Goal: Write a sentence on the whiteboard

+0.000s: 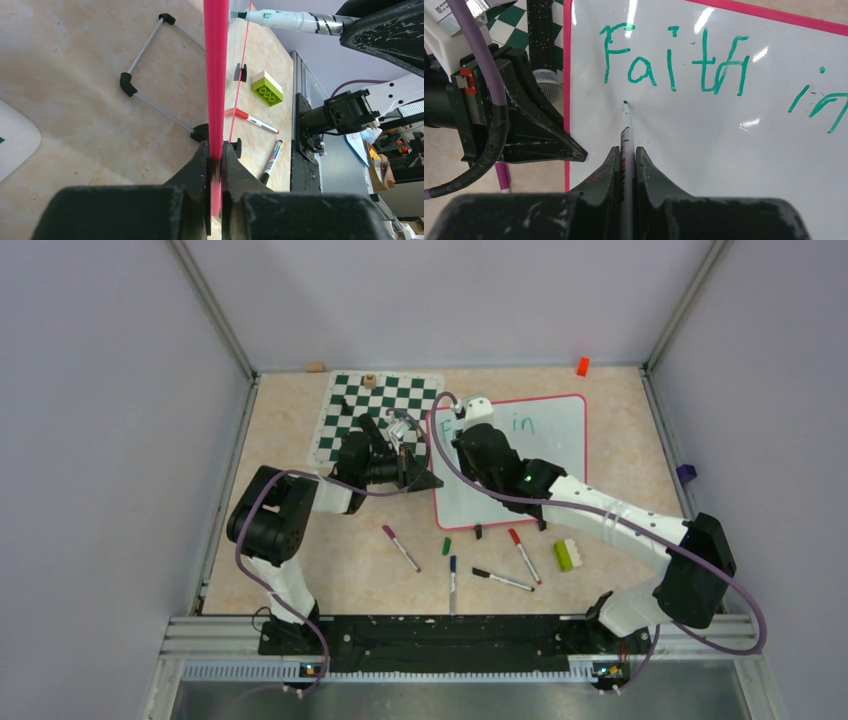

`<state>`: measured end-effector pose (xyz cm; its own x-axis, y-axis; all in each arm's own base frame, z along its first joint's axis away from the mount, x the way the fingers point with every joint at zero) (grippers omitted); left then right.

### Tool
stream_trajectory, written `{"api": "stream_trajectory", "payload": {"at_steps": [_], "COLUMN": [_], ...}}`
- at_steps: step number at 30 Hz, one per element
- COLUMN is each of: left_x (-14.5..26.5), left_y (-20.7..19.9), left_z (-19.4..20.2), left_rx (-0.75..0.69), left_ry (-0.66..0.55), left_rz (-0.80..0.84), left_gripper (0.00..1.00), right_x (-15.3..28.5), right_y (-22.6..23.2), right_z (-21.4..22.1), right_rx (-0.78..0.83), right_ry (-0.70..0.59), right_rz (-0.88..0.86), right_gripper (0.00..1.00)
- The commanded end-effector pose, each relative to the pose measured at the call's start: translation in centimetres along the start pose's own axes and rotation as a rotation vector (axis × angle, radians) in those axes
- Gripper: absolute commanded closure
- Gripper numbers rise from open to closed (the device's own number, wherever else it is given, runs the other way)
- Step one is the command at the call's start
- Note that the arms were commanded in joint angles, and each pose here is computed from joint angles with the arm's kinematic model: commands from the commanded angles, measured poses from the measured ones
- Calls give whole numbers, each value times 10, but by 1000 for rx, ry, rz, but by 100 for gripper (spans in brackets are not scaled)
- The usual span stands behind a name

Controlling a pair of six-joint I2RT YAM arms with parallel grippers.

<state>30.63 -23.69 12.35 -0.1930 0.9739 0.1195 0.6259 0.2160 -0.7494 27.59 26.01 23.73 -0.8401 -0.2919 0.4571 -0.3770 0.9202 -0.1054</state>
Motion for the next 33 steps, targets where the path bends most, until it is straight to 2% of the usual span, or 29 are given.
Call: {"api": "stream_trajectory", "payload": {"at_steps": [1,15,33], "left_x": [-4,-4,-5], "left_y": [-5,-4,-5], "left_z": [-9,-9,-8], "left_rx": [-44,-52,-59], "left_ry": [-14,-13,-6], "left_rz": [6,0,-3], "left_gripper": [100,100,100], "right_x": [3,9,-1], "right_y": [-3,-5,-11], "right_z": [-12,9,-14], "right_rx": [-1,-19,14], "right_ry": [-20,30,-7], "right_rz": [34,18,98], "right_gripper": [100,100,100]}}
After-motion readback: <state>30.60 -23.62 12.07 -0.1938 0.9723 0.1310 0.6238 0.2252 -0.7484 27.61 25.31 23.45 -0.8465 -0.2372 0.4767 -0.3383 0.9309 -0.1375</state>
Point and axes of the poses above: each gripper's point midway between its finger pads, its own x axis back along the fingers, its own y axis along the line the jaws close on, z = x × y, the point moved 5 cm from there along x, back along the fingers, and after that the axes turned 5 degrees about x, right-handed, at the moved point
